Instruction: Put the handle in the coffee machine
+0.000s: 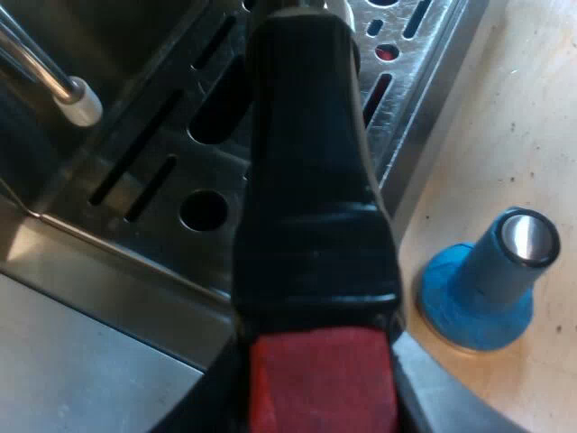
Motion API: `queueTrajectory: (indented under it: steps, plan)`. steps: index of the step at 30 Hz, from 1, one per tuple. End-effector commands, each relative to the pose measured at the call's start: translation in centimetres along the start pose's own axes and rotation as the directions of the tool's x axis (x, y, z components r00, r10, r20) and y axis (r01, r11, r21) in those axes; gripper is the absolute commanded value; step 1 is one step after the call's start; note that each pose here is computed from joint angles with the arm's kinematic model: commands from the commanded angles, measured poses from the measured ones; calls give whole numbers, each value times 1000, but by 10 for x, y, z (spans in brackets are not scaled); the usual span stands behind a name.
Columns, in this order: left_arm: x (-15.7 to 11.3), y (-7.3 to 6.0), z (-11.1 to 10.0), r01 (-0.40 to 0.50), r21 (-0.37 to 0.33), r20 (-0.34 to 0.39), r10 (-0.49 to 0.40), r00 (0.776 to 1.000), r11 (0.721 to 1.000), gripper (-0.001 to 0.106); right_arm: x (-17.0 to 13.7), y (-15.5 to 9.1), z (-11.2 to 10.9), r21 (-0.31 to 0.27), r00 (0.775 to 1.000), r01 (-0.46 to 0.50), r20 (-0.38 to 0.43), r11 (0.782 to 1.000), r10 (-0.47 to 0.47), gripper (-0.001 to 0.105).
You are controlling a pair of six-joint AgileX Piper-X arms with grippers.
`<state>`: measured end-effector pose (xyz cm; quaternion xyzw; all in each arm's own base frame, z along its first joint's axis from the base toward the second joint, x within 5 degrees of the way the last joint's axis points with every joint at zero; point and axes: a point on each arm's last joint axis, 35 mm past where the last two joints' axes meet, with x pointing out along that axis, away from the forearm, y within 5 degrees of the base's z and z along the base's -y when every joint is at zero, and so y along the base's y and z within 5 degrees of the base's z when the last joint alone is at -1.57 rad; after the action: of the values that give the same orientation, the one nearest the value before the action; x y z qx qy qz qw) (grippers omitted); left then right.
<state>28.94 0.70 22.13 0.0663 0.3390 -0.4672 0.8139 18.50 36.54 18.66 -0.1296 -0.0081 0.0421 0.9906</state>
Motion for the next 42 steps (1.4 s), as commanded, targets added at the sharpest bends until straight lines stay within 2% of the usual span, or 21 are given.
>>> queueTrajectory:
  steps: [1, 14, 23, 28, 34, 37, 42]
  plan:
    - [-6, 3, 11, 10, 43, 84, -14, 996, 999, 0, 1, 1, 6, -14, 1000, -15, 15, 1000, 15, 54]
    - [-18, 8, 30, -5, 91, 131, -7, 991, 996, 0, 1, 1, 6, -14, 1000, -15, 15, 1000, 15, 54]
    - [-23, 6, 38, 35, 99, 170, -51, 984, 994, 0, 1, 1, 6, -14, 1000, -15, 15, 1000, 15, 54]
    - [-24, 6, 43, 65, 140, 231, -97, 968, 988, 0, 1, 1, 6, -14, 1000, -15, 15, 1000, 15, 54]
    - [-24, 10, 46, 44, 172, 247, -87, 965, 984, 0, 1, 1, 6, -14, 1000, -15, 15, 1000, 15, 54]
    - [-23, 12, 48, 52, 195, 279, -107, 954, 979, 0, 1, 1, 6, -14, 1000, -15, 15, 1000, 15, 54]
    - [-22, 14, 49, 71, 149, 293, -113, 950, 986, 0, 1, 1, 6, -16, 1000, -15, 14, 1000, 15, 54]
